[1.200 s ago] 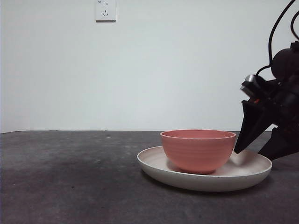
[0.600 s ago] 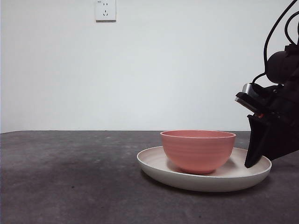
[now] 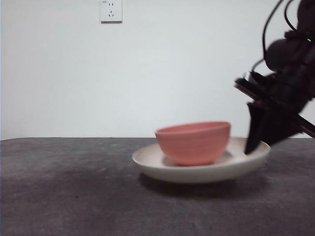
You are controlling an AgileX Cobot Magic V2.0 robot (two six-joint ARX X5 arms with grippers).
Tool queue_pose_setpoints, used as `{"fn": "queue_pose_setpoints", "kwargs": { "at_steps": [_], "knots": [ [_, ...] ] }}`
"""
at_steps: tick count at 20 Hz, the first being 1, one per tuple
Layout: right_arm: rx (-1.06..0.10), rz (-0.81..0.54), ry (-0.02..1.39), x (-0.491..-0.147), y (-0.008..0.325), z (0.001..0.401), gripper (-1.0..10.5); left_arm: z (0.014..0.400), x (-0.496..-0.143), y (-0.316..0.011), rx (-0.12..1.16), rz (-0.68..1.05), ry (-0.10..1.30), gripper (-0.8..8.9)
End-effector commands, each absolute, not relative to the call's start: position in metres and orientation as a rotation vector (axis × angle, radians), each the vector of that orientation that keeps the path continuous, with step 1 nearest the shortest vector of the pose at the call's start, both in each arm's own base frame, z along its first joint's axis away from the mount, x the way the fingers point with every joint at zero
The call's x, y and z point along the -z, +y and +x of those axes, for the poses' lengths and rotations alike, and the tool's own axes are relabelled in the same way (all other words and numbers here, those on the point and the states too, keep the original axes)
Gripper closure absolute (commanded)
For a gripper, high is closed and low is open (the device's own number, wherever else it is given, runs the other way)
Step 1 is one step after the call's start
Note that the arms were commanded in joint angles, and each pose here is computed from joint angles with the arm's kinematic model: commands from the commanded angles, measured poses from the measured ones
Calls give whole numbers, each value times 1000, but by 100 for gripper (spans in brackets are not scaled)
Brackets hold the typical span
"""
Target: Place the red bowl on the white plate
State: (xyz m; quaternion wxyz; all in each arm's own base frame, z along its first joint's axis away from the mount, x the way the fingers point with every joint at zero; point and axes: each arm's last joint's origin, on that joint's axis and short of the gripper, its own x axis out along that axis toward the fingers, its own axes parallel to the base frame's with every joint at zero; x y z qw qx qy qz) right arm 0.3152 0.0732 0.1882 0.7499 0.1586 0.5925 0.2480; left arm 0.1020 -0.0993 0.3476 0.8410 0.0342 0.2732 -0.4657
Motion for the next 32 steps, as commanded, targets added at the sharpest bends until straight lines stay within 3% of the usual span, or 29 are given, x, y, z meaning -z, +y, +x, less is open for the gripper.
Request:
{"fn": "queue_pose_setpoints", "kwargs": {
  "at_steps": [1, 10, 16, 21, 27, 32],
  "knots": [
    [-569, 366, 1276, -196, 87, 323, 937, 102, -352, -100, 994, 63, 561, 251],
    [-664, 366, 1280, -183, 146, 320, 937, 102, -352, -100, 994, 63, 561, 251],
    [-645, 359, 1359, -155, 153, 325, 936, 102, -352, -100, 994, 63, 561, 251],
    [-642, 358, 1360, -153, 153, 325, 931, 102, -352, -100, 994, 63, 561, 251],
    [-637, 345, 1340, -158, 152, 325, 663, 102, -352, -100, 994, 63, 560, 251],
    [-680, 317, 1237, -195, 147, 316, 652, 102, -352, -100, 994, 63, 560, 251]
  ]
}}
